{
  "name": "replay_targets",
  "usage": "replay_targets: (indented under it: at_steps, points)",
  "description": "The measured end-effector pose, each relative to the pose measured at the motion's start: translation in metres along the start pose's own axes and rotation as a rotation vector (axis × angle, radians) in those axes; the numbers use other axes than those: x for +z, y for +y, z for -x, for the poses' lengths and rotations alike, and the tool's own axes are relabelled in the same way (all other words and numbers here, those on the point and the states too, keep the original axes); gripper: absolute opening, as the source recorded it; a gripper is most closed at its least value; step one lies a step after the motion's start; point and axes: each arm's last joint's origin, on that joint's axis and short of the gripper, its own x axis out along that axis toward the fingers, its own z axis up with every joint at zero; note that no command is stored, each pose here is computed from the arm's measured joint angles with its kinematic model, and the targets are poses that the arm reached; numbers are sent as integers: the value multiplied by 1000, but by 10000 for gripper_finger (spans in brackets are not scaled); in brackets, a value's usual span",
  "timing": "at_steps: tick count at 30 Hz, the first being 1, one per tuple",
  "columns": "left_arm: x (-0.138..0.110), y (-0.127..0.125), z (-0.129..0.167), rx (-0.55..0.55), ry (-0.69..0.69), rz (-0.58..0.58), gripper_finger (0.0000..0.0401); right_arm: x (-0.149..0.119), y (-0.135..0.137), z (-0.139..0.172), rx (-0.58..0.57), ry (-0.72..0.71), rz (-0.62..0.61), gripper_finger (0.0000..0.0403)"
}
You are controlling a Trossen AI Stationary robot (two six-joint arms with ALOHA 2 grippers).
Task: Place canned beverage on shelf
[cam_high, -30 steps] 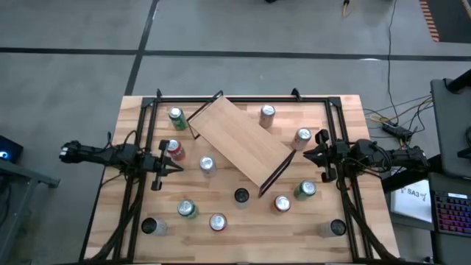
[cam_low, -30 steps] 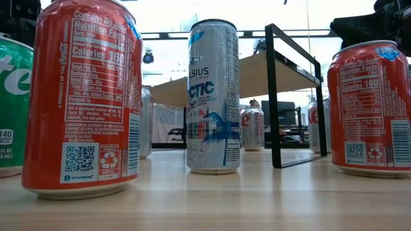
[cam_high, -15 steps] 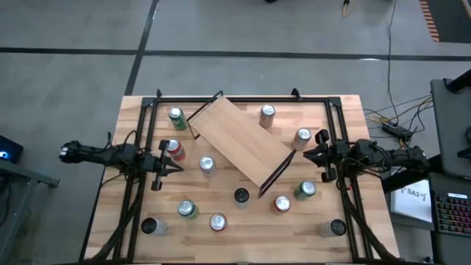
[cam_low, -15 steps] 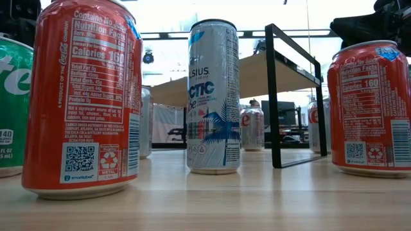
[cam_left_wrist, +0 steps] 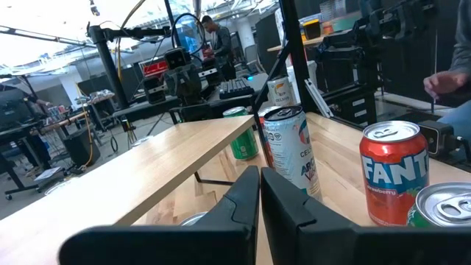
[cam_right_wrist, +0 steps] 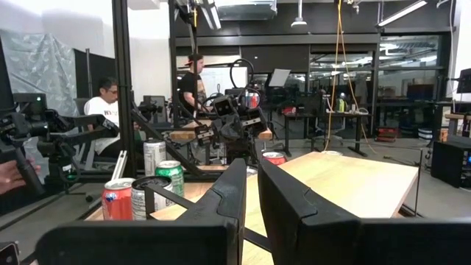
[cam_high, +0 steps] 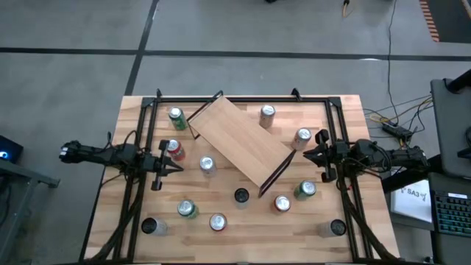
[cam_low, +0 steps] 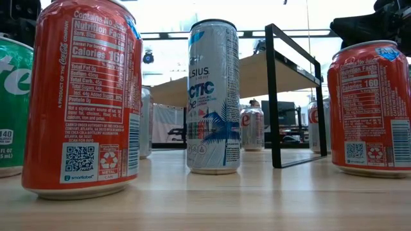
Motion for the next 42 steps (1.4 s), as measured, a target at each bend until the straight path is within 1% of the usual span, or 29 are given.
replay_targets:
  at_steps: [2, 13, 15, 18, 23, 25, 26, 27, 30, 32, 33, 39, 42]
  points:
    - [0, 0, 0, 0, 0, -17, 0, 0, 0, 0, 0, 0, 0, 29]
    - [2, 1, 0, 7, -25, -18, 0, 0, 0, 0, 0, 0, 0, 29]
    - [4, 1, 0, 12, -40, -47, 0, 0, 0, 0, 0, 0, 0, 29]
    - [12, 3, 1, 42, -124, -113, 0, 0, 0, 0, 0, 0, 0, 29]
    - [29, 8, 5, 106, -302, -121, 0, 0, 0, 0, 0, 0, 0, 29]
    - [34, 10, 7, 116, -361, -73, 0, 0, 0, 0, 0, 0, 0, 29]
    - [36, 10, 8, 113, -384, -24, 0, 0, 0, 0, 0, 0, 0, 29]
    - [38, 11, 8, 103, -405, 43, 0, 0, 0, 0, 0, 0, 0, 29]
    - [38, 11, 9, 50, -425, 305, 0, 0, 0, 0, 0, 0, 0, 29]
    - [38, 11, 8, 25, -427, 423, 0, 0, 0, 0, 0, 0, 0, 29]
    - [38, 11, 8, 20, -428, 445, 0, 0, 0, 0, 0, 0, 0, 29]
    - [38, 11, 8, 16, -429, 463, 0, 0, 0, 0, 0, 0, 0, 29]
    - [39, 11, 9, 8, -434, 498, 0, 0, 0, 0, 0, 0, 0, 29]
